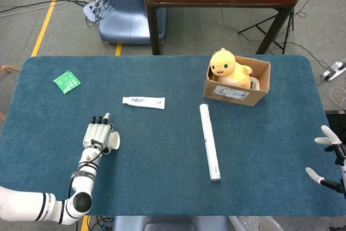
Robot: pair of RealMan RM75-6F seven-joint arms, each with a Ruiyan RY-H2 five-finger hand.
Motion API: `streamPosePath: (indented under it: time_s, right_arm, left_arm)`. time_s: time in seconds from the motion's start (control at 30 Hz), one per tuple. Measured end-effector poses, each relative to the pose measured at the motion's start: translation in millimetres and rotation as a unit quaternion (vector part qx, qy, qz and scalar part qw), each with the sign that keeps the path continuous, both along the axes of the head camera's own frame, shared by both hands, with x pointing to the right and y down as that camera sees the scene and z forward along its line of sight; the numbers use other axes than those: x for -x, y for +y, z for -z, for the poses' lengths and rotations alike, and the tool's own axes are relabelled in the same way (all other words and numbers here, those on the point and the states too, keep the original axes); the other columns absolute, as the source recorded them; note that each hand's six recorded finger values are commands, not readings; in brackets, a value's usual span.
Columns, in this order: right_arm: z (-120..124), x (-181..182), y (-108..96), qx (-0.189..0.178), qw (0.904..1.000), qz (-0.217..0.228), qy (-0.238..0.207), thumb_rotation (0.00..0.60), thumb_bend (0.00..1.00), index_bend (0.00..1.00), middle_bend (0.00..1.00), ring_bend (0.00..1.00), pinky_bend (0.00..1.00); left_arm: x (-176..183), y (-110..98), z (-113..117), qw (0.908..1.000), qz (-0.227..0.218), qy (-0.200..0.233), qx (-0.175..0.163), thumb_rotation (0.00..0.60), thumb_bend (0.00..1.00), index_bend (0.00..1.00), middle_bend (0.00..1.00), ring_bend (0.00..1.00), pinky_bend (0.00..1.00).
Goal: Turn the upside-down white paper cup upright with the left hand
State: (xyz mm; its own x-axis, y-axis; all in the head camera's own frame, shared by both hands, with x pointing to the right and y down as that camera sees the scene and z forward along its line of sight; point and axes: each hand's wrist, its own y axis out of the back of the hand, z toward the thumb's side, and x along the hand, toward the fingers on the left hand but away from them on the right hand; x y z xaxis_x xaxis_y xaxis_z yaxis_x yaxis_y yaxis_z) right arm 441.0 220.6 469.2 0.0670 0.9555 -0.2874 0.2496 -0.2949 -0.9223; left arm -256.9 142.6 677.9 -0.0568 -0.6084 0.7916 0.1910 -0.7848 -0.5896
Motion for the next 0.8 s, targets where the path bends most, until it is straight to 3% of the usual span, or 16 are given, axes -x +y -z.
streamPosePath:
  time_s: [0.43,0.8]
  right_arm:
    - [0.5,-0.3,0.1,0.000,1.0000,0.000,-0.001,0.600,0.00,0.11,0.34,0.40,0.60]
    - [0.5,0.5,0.4,-0.001,1.0000,0.000,0.000,0.600,0.00,0.11,0.34,0.40,0.60]
  left_arm:
    - [3.9,-1.6,1.3,0.9997,0.014,0.016,-0.008,0.600,0.23,0.38,0.00,0.00,0.00]
    - [11.7,-7.6,8.8,0.9927,0.084,0.086,-0.009,0.600,0.22,0.37,0.00,0.00,0.00]
